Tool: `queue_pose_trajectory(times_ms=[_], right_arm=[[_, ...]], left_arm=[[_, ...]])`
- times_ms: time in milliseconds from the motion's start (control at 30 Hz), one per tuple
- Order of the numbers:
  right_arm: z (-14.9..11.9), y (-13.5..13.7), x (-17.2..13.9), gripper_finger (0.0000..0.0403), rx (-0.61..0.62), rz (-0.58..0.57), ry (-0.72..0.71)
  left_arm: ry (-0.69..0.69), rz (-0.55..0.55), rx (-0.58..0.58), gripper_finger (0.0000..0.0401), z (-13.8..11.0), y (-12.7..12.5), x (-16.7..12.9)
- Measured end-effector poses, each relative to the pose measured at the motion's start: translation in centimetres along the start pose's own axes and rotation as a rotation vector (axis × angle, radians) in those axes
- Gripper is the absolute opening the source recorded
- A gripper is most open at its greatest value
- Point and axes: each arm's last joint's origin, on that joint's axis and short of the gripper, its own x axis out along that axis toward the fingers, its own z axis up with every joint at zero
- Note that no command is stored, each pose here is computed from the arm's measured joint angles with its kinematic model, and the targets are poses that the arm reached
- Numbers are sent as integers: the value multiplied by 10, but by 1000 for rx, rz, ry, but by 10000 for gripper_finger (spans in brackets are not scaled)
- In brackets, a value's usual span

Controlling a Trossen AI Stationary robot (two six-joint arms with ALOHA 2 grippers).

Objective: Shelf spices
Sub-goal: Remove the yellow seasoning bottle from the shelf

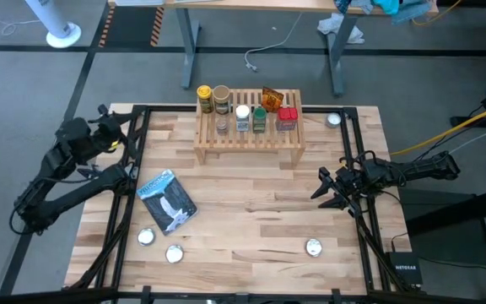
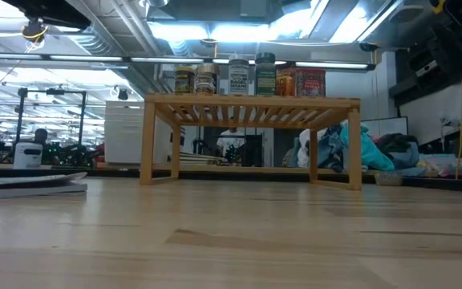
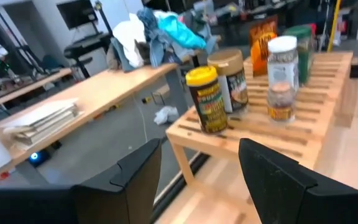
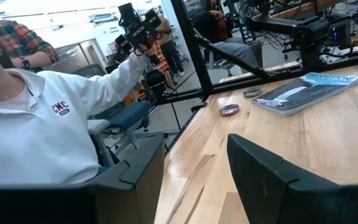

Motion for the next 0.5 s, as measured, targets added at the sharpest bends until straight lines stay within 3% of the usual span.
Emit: queue_pose_trajectory(times_ms=[367, 500], right_arm=[[0, 0, 0, 182, 15, -8, -6], [1, -1, 0, 182, 16, -42, -18]], left_arm=[[38, -20, 43, 210, 2, 1, -2], [60, -92, 4, 210, 3, -2, 7]])
